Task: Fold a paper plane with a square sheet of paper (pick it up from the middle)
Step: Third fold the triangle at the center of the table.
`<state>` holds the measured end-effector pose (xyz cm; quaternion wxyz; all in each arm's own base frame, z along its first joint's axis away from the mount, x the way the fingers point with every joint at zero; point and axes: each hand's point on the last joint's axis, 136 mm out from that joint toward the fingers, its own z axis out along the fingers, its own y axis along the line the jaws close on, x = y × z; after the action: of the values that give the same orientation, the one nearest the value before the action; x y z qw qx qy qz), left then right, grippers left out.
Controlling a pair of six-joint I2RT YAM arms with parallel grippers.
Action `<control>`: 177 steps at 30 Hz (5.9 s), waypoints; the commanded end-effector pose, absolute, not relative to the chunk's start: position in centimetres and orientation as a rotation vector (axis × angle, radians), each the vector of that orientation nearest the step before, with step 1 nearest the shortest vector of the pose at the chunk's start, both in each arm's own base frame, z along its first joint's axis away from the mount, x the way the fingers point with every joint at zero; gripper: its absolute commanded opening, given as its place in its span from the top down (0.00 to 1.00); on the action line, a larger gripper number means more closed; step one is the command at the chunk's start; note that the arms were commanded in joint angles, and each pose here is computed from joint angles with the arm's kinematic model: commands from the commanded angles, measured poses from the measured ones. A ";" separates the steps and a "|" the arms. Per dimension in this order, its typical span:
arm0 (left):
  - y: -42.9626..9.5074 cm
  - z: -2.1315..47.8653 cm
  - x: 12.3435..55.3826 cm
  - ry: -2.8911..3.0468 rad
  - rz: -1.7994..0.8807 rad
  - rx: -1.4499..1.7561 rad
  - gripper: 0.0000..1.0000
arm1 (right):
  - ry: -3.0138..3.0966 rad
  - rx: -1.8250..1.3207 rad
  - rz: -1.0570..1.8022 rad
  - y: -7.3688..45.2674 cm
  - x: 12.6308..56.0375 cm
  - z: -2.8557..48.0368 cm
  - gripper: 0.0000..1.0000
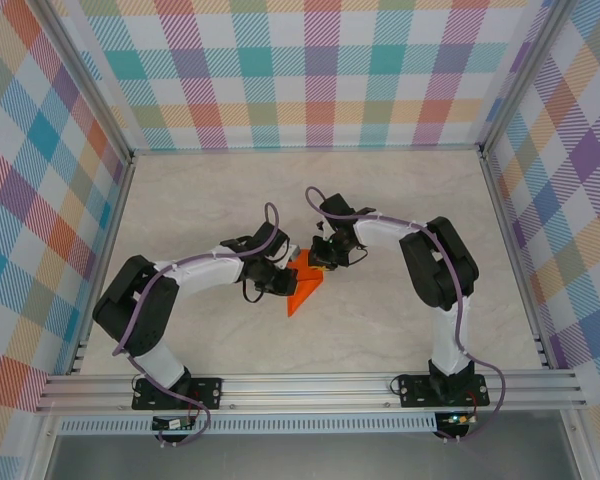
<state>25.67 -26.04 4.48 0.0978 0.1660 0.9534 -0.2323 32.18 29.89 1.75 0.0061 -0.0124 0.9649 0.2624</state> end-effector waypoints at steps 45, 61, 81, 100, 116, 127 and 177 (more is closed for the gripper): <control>-24.8 2.8 27.0 2.869 -0.647 0.462 1.00 | 3.087 -0.028 0.733 29.1 31.0 0.2 0.82; -25.0 2.4 26.9 2.880 -0.664 0.469 0.99 | 3.085 -0.031 0.747 29.3 30.8 0.3 0.81; -25.1 3.1 26.9 2.863 -0.682 0.457 0.98 | 3.094 -0.025 0.713 28.9 30.6 -0.2 0.83; -24.4 2.4 27.1 2.879 -0.621 0.429 0.98 | 3.104 -0.014 0.702 28.7 30.4 -0.5 0.83; -24.3 1.0 26.5 2.925 -0.620 0.424 0.97 | 3.103 -0.008 0.704 28.8 30.5 -0.6 0.82; -25.0 0.7 25.9 2.940 -0.693 0.430 0.96 | 2.927 0.009 0.755 28.9 32.8 5.9 0.70; -25.7 0.3 25.8 2.951 -0.723 0.436 0.97 | 2.884 0.108 1.149 34.0 20.6 3.0 0.90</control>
<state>26.58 -26.51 1.90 0.0623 0.1395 0.9541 -0.2577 20.84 33.73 3.00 0.0229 0.0350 0.9321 0.3598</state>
